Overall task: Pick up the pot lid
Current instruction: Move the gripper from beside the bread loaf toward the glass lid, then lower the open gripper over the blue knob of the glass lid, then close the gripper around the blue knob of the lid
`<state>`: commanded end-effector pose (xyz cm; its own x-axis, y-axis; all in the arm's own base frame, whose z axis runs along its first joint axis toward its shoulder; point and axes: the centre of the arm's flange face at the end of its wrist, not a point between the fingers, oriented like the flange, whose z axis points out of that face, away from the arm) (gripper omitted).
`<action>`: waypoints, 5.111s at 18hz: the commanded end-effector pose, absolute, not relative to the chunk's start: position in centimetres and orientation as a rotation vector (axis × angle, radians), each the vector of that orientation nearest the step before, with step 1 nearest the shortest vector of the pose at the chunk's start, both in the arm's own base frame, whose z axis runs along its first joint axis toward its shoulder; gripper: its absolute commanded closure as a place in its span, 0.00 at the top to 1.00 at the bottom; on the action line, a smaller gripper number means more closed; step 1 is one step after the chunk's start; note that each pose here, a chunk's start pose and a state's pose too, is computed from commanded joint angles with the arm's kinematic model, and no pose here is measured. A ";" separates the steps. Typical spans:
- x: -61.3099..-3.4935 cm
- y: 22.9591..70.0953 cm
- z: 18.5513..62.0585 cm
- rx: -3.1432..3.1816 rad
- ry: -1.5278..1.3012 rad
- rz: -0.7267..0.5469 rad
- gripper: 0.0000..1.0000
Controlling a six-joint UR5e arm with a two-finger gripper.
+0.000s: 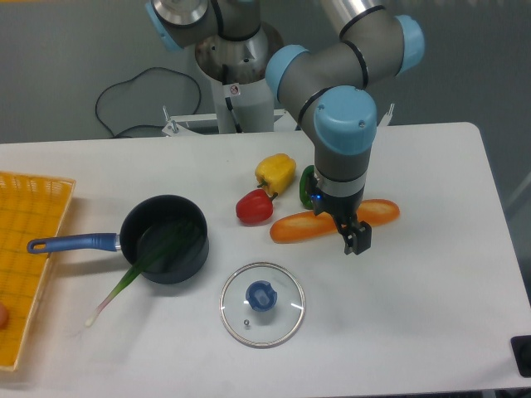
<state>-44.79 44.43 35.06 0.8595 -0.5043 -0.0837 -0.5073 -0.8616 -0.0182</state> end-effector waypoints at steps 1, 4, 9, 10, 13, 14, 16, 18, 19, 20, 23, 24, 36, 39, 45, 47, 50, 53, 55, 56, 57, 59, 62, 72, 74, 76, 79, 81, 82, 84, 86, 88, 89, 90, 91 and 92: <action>-44.8 44.4 35.2 -2.990 0.814 0.120 1.00; -44.4 44.7 35.2 -2.988 0.825 0.121 1.00; -41.7 44.8 32.4 -2.994 0.849 0.051 1.00; -41.2 44.2 32.2 -2.994 0.839 0.059 1.00; -40.9 43.6 31.4 -2.989 0.836 0.054 1.00; -40.6 43.8 31.1 -2.978 0.828 0.039 1.00; -40.4 44.0 30.7 -2.969 0.828 0.019 1.00; -40.3 44.2 30.2 -2.987 0.793 0.010 1.00; -40.3 44.3 29.7 -2.994 0.765 -0.004 1.00; -40.4 44.6 29.6 -3.005 0.724 -0.007 1.00; -41.0 45.4 29.7 -3.027 0.632 0.009 1.00; -41.2 46.0 29.7 -3.023 0.641 0.012 1.00; -40.0 51.3 26.2 -3.011 0.739 -0.033 1.00; -39.4 52.2 26.0 -3.007 0.737 -0.020 1.00; -39.0 53.8 26.4 -3.004 0.758 0.001 1.00; -39.6 54.4 26.2 -3.019 0.723 0.011 1.00; -39.4 57.2 25.3 -3.054 0.652 0.036 1.00; -38.7 58.5 24.3 -3.086 0.562 0.039 1.00; -38.3 58.6 24.0 -3.090 0.553 0.033 1.00; -38.2 58.6 23.8 -3.094 0.547 0.028 1.00; -38.1 58.6 23.7 -3.095 0.539 0.024 1.00; -37.7 58.7 23.6 -3.098 0.528 0.019 1.00; -37.5 58.9 22.9 -3.107 0.507 0.007 1.00; -37.3 58.3 21.5 -3.105 0.541 -0.027 1.00; -37.2 58.3 21.5 -3.105 0.544 -0.027 1.00; -37.3 58.3 21.5 -3.104 0.543 -0.025 0.97; -37.4 58.3 21.4 -3.104 0.546 -0.025 0.91; -37.3 58.3 21.4 -3.102 0.553 -0.025 0.85; -37.3 58.3 21.4 -3.102 0.555 -0.025 0.80; -37.3 58.3 21.4 -3.100 0.567 -0.025 0.69; -37.4 58.2 21.4 -3.100 0.567 -0.025 0.61; -37.4 58.2 21.4 -3.100 0.567 -0.025 0.53; -37.4 58.2 21.4 -3.099 0.570 -0.025 0.48; -37.4 58.2 21.4 -3.099 0.572 -0.025 0.45; -37.4 58.2 21.4 -3.099 0.572 -0.025 0.43; -37.4 58.2 21.4 -3.099 0.572 -0.025 0.40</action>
<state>-37.41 58.19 21.43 0.9340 -0.3569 0.0173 -0.3571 -0.9341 0.0065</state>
